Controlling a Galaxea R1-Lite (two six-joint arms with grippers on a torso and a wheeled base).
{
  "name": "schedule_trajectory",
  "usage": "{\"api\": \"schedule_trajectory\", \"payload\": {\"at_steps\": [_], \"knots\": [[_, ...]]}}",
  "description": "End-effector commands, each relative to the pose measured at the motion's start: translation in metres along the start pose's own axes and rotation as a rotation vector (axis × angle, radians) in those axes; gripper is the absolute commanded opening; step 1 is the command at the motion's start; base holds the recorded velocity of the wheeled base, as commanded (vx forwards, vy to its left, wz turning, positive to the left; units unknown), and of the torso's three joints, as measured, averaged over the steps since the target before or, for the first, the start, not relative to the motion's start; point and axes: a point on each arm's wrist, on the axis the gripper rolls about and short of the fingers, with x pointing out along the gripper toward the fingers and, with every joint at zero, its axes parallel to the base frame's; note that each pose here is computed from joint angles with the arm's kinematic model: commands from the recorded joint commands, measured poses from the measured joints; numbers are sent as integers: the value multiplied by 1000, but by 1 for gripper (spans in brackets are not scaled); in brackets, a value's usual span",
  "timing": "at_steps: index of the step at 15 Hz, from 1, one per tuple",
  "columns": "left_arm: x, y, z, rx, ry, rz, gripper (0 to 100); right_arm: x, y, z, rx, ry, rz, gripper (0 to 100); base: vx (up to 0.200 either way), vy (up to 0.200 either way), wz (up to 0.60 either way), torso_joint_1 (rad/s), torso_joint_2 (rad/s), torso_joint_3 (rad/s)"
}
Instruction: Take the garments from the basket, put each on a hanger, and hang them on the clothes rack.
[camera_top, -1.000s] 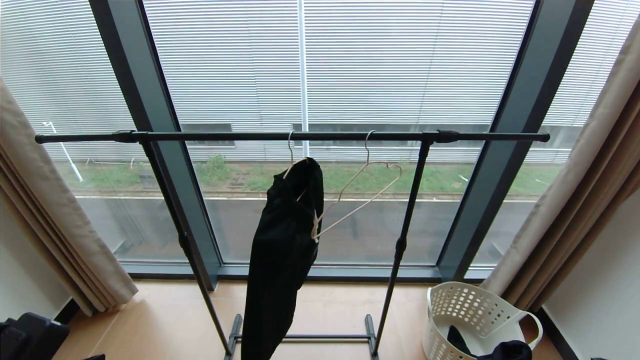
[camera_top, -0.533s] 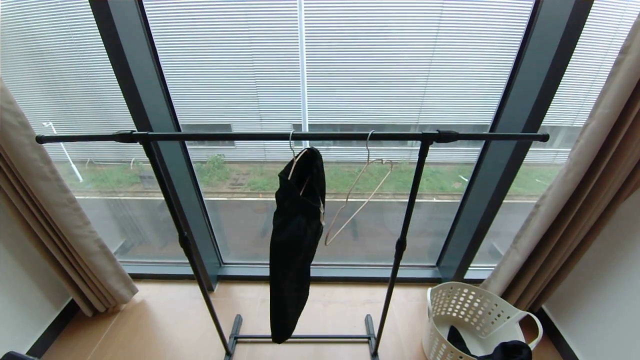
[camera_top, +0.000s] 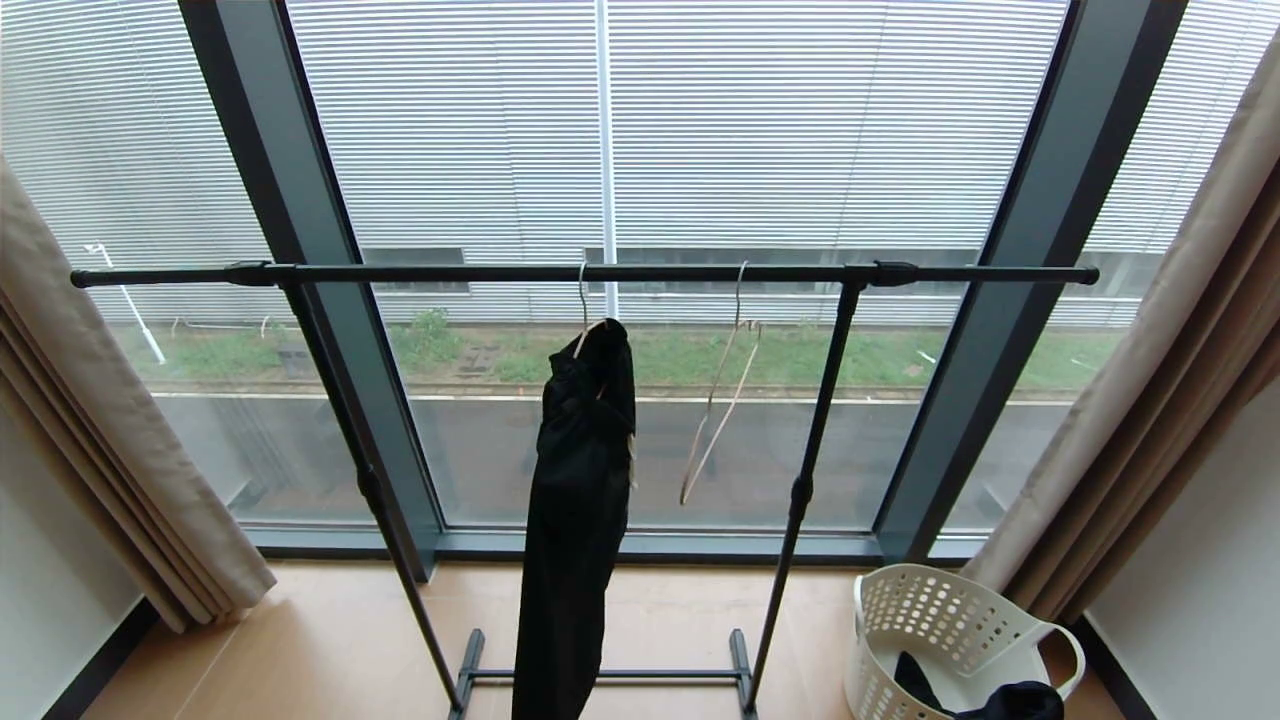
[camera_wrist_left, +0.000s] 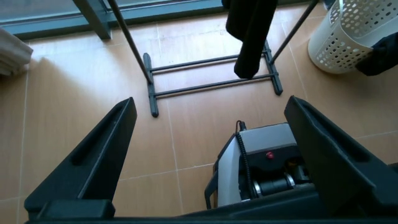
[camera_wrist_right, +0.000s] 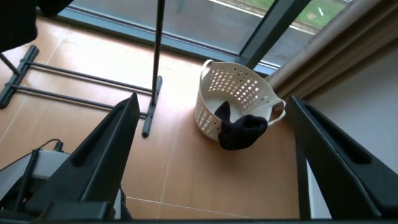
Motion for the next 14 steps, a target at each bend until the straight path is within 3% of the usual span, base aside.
{"api": "schedule_trajectory", "payload": {"at_steps": [1, 4, 7, 10, 14], "knots": [[0, 0, 0, -2, 1, -7, 100, -2, -1, -1, 26, -9, -45, 100, 0, 0, 0, 0, 0, 0], [1, 0, 0, -12, 13, 11, 100, -5, -2, -2, 63, -35, -110, 100, 0, 0, 0, 0, 0, 0], [0, 4, 0, -86, -4, 114, 100, -7, -2, -3, 83, -52, -148, 100, 0, 0, 0, 0, 0, 0], [-8, 6, -3, -136, -97, 167, 100, -11, -3, -5, 106, -91, -185, 100, 0, 0, 0, 0, 0, 0], [-25, 8, -12, -189, -315, 300, 100, -17, -1, -8, 154, -152, -270, 100, 0, 0, 0, 0, 0, 0]]}}
